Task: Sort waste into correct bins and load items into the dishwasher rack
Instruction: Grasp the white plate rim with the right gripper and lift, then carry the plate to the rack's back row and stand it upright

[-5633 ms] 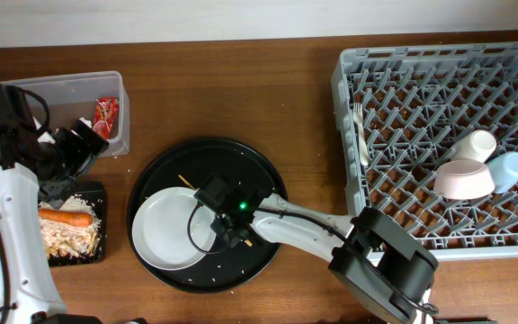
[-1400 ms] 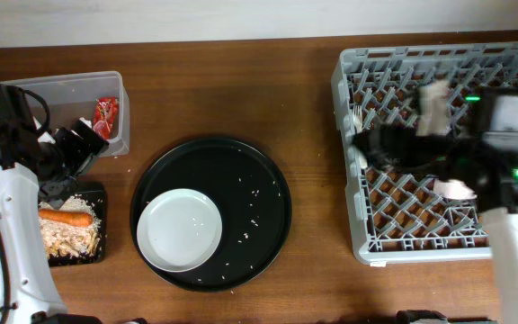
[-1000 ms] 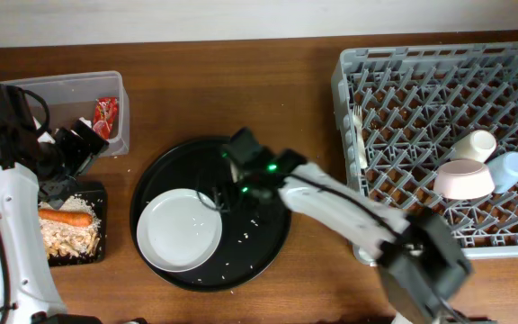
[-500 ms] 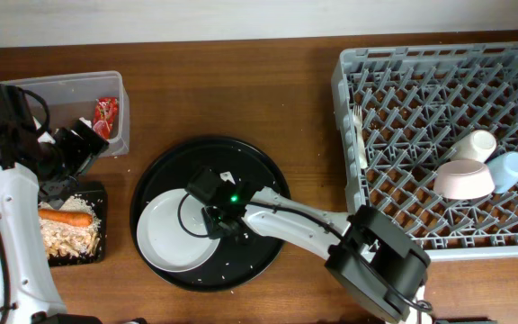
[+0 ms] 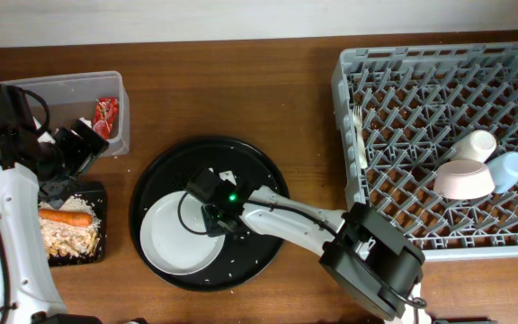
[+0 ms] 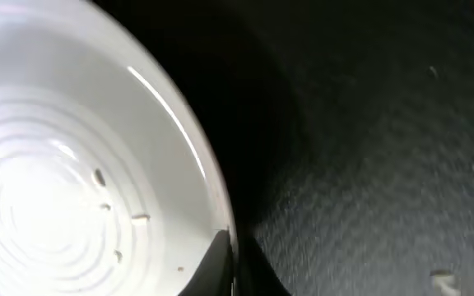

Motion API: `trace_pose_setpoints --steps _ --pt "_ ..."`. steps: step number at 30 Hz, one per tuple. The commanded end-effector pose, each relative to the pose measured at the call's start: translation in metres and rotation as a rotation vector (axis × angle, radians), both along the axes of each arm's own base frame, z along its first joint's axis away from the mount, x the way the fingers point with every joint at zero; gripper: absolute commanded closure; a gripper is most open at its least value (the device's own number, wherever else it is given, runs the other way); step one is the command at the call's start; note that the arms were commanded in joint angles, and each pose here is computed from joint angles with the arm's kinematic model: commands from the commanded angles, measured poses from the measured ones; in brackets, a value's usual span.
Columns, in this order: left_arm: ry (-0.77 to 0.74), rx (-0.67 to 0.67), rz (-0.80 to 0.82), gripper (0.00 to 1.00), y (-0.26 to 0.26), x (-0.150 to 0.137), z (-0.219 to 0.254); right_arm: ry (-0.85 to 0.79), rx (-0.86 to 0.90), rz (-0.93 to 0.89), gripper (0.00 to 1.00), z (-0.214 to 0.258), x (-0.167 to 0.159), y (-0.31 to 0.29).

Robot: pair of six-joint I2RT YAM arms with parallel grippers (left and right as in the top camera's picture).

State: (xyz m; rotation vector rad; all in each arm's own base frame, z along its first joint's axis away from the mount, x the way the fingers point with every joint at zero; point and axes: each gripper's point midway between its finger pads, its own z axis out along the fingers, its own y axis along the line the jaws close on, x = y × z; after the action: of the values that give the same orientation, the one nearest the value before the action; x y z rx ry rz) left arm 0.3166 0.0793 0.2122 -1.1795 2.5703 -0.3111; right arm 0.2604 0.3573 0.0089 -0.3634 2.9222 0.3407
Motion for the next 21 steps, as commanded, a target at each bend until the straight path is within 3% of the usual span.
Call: trace_pose_setpoints --steps 1,8,12,17,21 --pt "-0.005 -0.005 0.002 0.01 0.0 -0.001 0.001 0.006 -0.031 -0.038 0.96 0.011 0.011 -0.009" --pt "-0.006 -0.004 0.002 0.01 0.001 -0.001 0.001 -0.037 0.015 -0.134 0.96 0.072 0.049 -0.034" --pt "-0.006 -0.004 0.002 0.01 0.001 -0.001 0.001 -0.133 0.035 -0.229 0.96 0.124 0.088 -0.089" --pt "-0.005 -0.005 0.002 0.01 0.0 -0.001 0.001 -0.267 0.016 -0.395 0.96 0.194 0.13 -0.214" --pt "-0.006 -0.004 0.002 0.01 0.001 -0.001 0.001 -0.29 -0.044 -0.614 0.96 0.205 0.146 -0.334"
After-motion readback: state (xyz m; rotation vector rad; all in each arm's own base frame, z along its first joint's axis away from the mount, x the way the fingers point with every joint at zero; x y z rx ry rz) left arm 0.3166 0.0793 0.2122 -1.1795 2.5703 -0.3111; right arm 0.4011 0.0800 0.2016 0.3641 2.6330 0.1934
